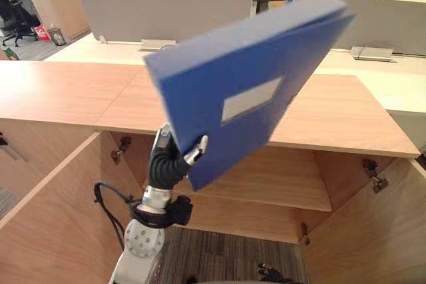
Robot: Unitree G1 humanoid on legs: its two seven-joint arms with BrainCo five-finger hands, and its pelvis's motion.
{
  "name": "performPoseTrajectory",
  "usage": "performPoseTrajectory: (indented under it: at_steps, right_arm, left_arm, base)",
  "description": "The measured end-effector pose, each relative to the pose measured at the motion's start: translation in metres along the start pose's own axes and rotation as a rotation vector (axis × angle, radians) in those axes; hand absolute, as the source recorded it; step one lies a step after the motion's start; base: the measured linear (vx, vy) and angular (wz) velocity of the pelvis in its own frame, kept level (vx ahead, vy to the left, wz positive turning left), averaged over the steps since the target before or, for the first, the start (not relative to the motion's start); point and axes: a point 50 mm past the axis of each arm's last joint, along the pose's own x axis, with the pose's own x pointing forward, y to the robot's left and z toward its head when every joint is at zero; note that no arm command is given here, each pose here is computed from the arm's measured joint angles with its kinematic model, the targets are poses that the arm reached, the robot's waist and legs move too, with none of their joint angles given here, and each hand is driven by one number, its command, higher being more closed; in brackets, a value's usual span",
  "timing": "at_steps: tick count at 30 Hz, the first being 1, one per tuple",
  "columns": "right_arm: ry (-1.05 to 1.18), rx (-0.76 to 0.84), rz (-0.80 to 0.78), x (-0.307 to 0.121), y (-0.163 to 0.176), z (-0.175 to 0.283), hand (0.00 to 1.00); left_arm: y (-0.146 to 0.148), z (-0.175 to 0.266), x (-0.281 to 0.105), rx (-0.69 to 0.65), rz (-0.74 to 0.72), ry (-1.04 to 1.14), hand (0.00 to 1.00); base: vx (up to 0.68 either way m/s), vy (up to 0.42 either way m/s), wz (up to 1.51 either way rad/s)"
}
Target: Walk over to the cabinet, pick up the folder, carry it to the office cabinet, place the folder inside the office cabinet, then close the office cabinet door
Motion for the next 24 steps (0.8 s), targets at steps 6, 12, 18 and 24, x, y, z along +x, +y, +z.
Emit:
performPoseTrajectory:
  at_steps: [6, 12, 18, 24]
  right_arm:
    - [-0.007, 0.012, -0.005, 0.0, 0.0, 0.001, 0.0]
    - [-0.009, 0.035, -0.002, 0.0, 0.0, 0.002, 0.0]
    - [-0.119, 0.11, 0.037, 0.0, 0.009, 0.029, 0.0]
    - [-0.618, 0.28, 0.014, -0.033, -0.014, 0.125, 0.0]
  left_arm:
    - [-0.004, 0.002, 0.002, -0.317, 0.006, 0.004, 1.0]
    - [-0.02, -0.001, 0.0, -0.492, -0.08, 0.048, 1.0]
    - [-0.026, -0.012, -0.008, -0.597, -0.166, 0.133, 1.0]
    - [-0.005, -0.039, -0.04, -0.617, -0.055, 0.339, 1.0]
  base:
    - [-0.01, 0.008, 0.03]
    - [-0.01, 0.005, 0.0]
    - [-0.03, 0.011, -0.18]
    - [-0.03, 0.002, -0.23]
